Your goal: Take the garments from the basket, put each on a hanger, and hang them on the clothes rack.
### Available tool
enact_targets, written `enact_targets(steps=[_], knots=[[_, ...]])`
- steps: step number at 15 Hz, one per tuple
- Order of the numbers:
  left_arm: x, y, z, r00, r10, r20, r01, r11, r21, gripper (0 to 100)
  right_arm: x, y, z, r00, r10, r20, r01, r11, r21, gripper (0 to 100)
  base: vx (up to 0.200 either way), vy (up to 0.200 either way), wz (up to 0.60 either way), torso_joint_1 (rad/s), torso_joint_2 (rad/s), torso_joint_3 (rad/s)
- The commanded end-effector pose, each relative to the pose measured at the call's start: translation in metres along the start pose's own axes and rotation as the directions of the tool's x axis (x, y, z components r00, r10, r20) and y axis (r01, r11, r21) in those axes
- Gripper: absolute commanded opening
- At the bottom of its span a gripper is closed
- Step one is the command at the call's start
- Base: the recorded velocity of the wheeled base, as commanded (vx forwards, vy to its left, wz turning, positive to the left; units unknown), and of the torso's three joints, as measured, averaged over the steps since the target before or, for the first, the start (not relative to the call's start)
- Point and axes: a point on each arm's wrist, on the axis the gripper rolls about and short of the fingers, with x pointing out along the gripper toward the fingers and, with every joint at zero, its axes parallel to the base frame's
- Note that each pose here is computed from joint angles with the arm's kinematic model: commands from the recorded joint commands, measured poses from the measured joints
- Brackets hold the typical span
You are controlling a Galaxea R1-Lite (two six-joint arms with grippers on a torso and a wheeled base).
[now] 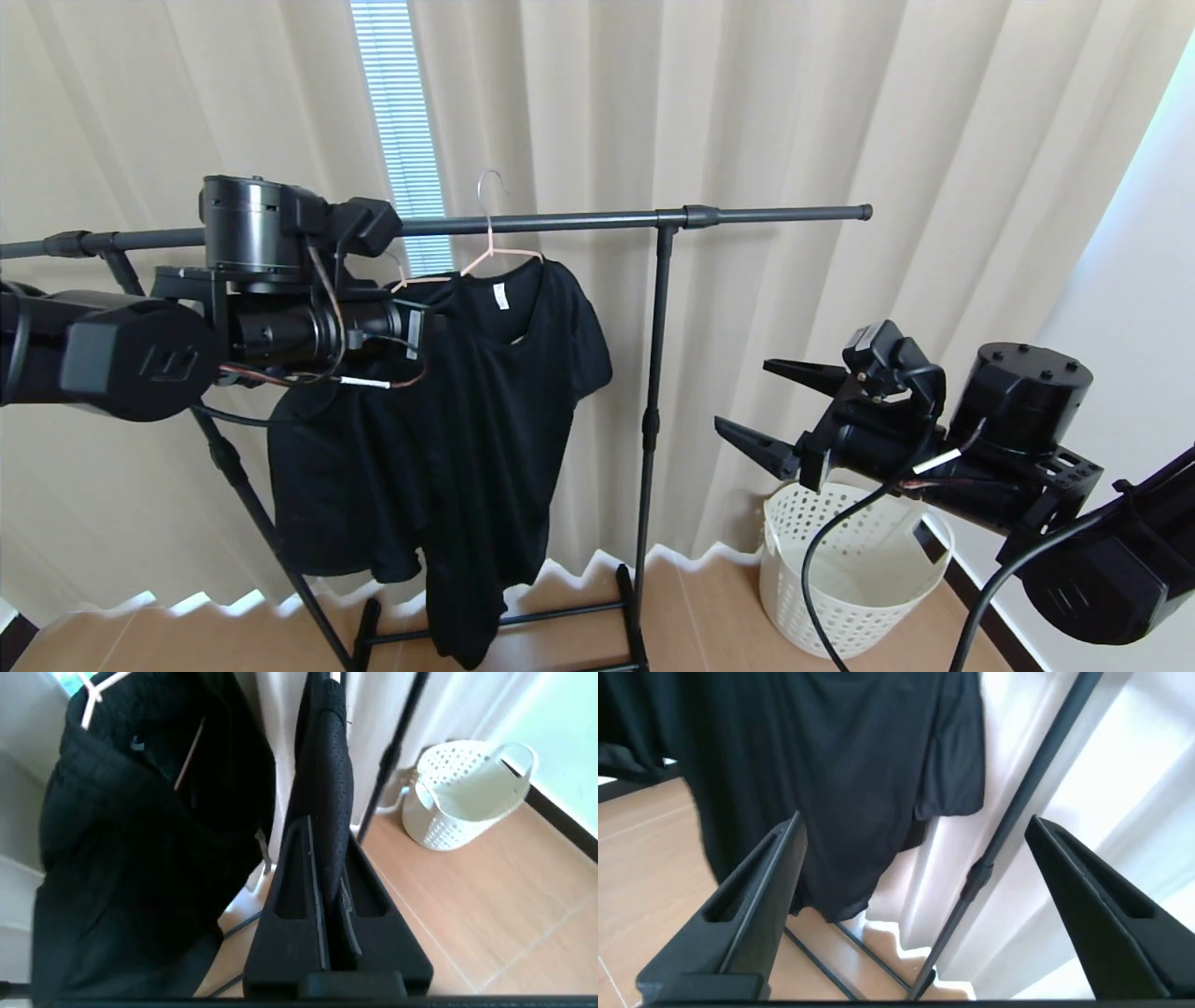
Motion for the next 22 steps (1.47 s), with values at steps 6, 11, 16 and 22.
enact_targets(steps=[6, 11, 16, 22], knots=[[0.058, 0.002, -0.003, 1.000, 0.016, -0.020, -0.018, 0.993, -0.115, 0, 0.000, 0.000, -0.001, 1.000, 0.002, -0.003, -0.002, 1.000, 0.001, 100, 0.000, 0.000, 0.00, 0.000, 0.00, 0.000], [0.082, 0.003, -0.005, 1.000, 0.014, -0.022, -0.017, 0.989, -0.144, 0, 0.001, 0.000, -0.002, 1.000, 0.003, -0.005, -0.003, 1.000, 0.000, 100, 0.000, 0.000, 0.00, 0.000, 0.00, 0.000], [0.085, -0.001, -0.016, 0.998, 0.003, -0.058, -0.011, 0.989, -0.145, 0, 0.001, 0.000, -0.003, 1.000, 0.003, -0.007, -0.003, 1.000, 0.002, 100, 0.000, 0.000, 0.00, 0.000, 0.00, 0.000], [0.063, -0.009, -0.022, 1.000, 0.011, 0.007, -0.010, 0.992, -0.130, 100, 0.001, 0.000, -0.002, 1.000, 0.001, -0.002, -0.001, 1.000, -0.001, 100, 0.000, 0.000, 0.00, 0.000, 0.00, 0.000]])
